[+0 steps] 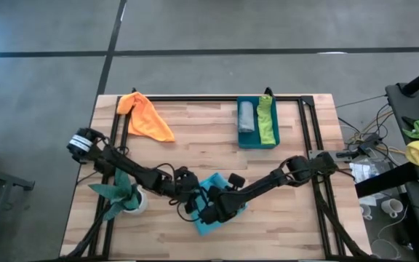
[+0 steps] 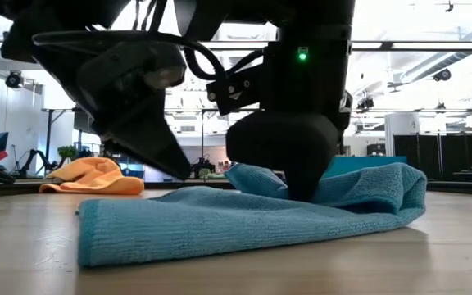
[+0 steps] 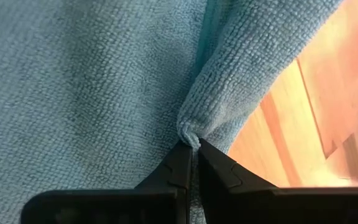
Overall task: Roll microfiber towels into tight, uniform cylinder then place into a basket
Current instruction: Roll the blue towel
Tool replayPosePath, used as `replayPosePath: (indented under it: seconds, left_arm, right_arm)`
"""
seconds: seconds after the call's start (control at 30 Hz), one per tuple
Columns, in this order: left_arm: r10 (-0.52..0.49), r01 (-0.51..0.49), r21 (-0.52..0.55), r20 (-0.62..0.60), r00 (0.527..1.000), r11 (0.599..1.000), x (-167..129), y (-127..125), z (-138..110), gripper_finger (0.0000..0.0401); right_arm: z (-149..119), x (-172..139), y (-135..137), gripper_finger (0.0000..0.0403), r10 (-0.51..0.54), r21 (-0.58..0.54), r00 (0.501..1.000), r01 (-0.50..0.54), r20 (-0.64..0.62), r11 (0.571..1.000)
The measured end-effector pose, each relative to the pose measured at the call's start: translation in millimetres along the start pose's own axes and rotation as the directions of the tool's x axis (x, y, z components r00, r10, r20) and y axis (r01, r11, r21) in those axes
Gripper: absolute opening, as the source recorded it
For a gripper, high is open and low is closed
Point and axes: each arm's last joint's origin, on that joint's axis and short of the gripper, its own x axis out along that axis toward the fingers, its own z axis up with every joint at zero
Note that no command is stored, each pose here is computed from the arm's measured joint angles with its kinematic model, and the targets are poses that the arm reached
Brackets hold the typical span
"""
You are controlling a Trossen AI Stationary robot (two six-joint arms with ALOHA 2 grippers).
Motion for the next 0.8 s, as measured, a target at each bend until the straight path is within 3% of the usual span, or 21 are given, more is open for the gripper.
replayPosePath:
  seconds: [0.13, 0.23, 0.4, 0.63, 0.8]
  left_arm:
    - [0.012, -0.021, 0.09, 0.1, 0.995, 0.996, 6, 6, 13, 0.0112]
    - [-0.021, 0.005, 0.157, 0.102, 0.995, 0.988, 16, 14, 17, 0.0111]
    - [-0.104, 0.091, 0.142, 0.091, 0.99, 0.986, 35, 30, 25, 0.0094]
    - [-0.203, 0.195, 0.127, 0.055, 0.978, 0.973, 53, 50, 30, 0.0007]
    - [-0.173, 0.168, 0.147, 0.019, 0.985, 0.975, 63, 56, 23, 0.0002]
  right_arm:
    - [1, -2, 0, 0.0013, 0.007, 0.034, 1.0, -0.007, 0.008, 0.999]
    - [2, -3, 1, 0.0013, 0.011, 0.039, 1.0, -0.012, 0.012, 0.999]
    - [2, -3, 1, 0.0013, 0.018, 0.037, 1.0, -0.019, 0.018, 0.999]
    - [0, -4, 3, 0.0013, 0.022, 0.026, 1.0, -0.022, 0.013, 0.999]
    - [1, -7, 3, 0.0013, 0.033, 0.032, 0.999, -0.034, 0.031, 0.999]
